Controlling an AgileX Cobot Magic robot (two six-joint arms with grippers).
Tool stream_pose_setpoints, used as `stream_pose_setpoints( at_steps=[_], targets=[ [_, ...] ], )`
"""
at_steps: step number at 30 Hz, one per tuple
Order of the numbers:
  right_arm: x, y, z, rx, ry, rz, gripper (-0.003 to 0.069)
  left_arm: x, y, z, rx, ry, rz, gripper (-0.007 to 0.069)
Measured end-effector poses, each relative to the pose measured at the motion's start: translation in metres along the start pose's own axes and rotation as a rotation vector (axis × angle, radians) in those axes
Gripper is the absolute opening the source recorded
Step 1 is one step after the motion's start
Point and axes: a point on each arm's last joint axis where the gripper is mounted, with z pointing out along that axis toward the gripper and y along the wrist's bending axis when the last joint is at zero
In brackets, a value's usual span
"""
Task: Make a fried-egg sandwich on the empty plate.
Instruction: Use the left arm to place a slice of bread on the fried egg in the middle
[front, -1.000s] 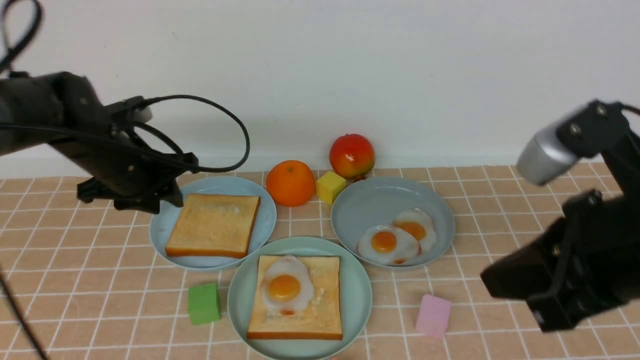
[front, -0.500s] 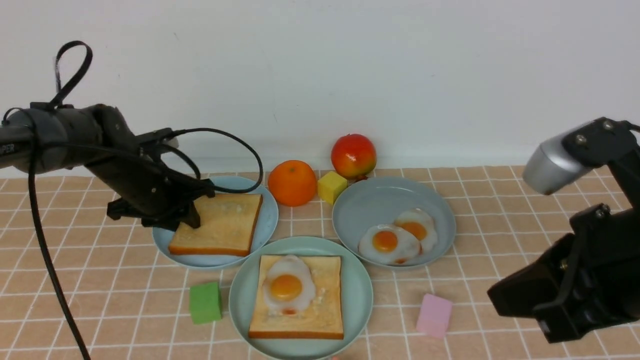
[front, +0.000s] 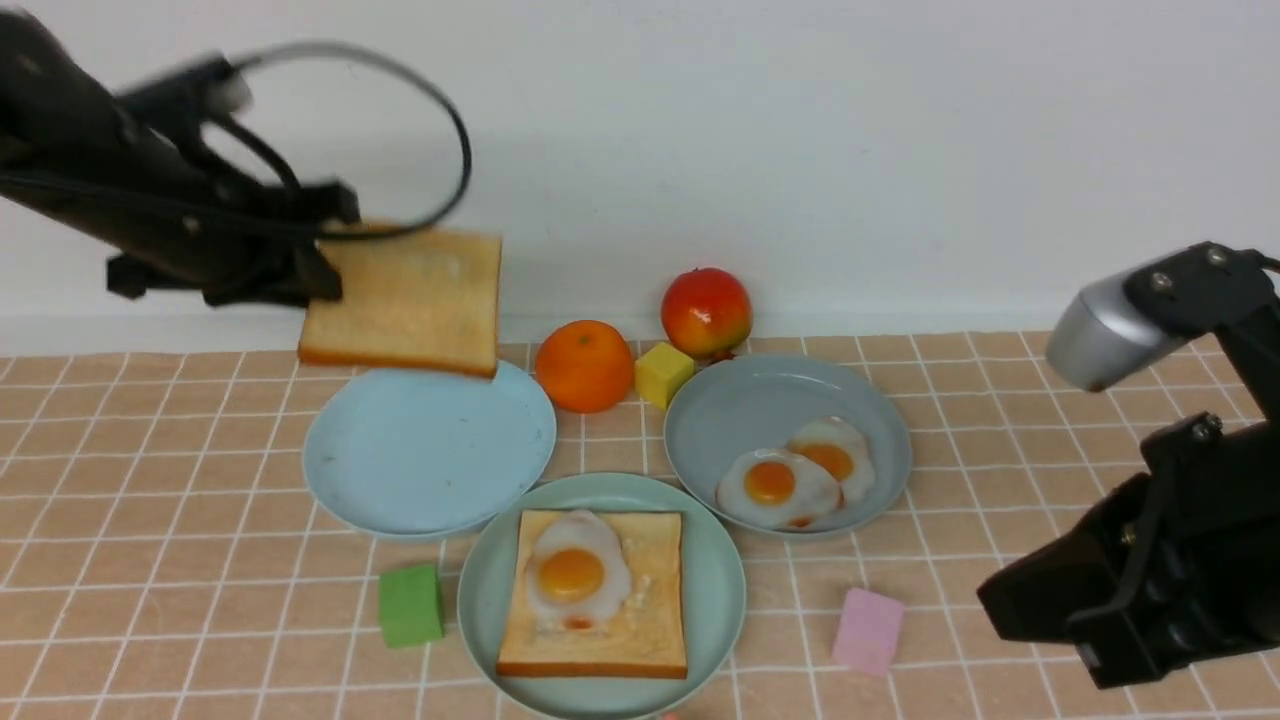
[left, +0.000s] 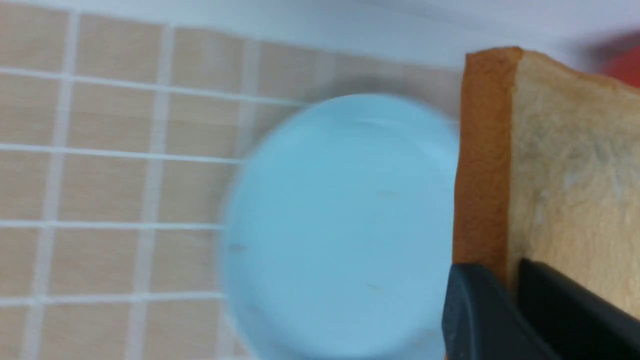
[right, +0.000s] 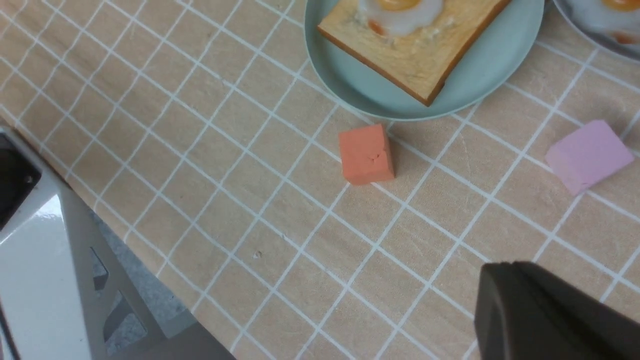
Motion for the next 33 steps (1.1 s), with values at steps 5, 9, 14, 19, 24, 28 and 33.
stream_pose_setpoints(
  at_steps=[5, 9, 14, 19, 24, 28, 33],
  targets=[
    [-0.001, 0.0, 0.0, 0.002, -0.008, 0.001, 0.0001, 0.057, -0.021, -0.01, 0.087, 0.054, -0.044, 0.0084],
    [-0.001, 0.0, 0.0, 0.002, -0.008, 0.002, 0.0001, 0.104, -0.033, 0.007, 0.108, 0.118, -0.041, 0.0084],
    [-0.001, 0.0, 0.0, 0.002, -0.008, 0.002, 0.0004, 0.146, -0.04, 0.043, 0.082, 0.196, -0.007, 0.0084],
    [0.0, 0.0, 0.0, -0.001, 0.003, 0.002, 0.001, 0.164, -0.036, 0.078, 0.035, 0.264, -0.032, 0.0084],
    [0.001, 0.0, 0.0, -0.002, 0.007, 0.004, 0.0015, 0.164, -0.034, 0.083, 0.025, 0.246, -0.049, 0.0107],
    [0.001, 0.0, 0.0, -0.003, 0.01, 0.004, 0.0022, 0.16, -0.035, 0.083, 0.03, 0.219, -0.056, 0.0162],
    [0.001, 0.001, 0.0, -0.015, 0.014, 0.011, 0.003, 0.156, -0.038, 0.083, 0.037, 0.208, -0.057, 0.0198]
  ],
)
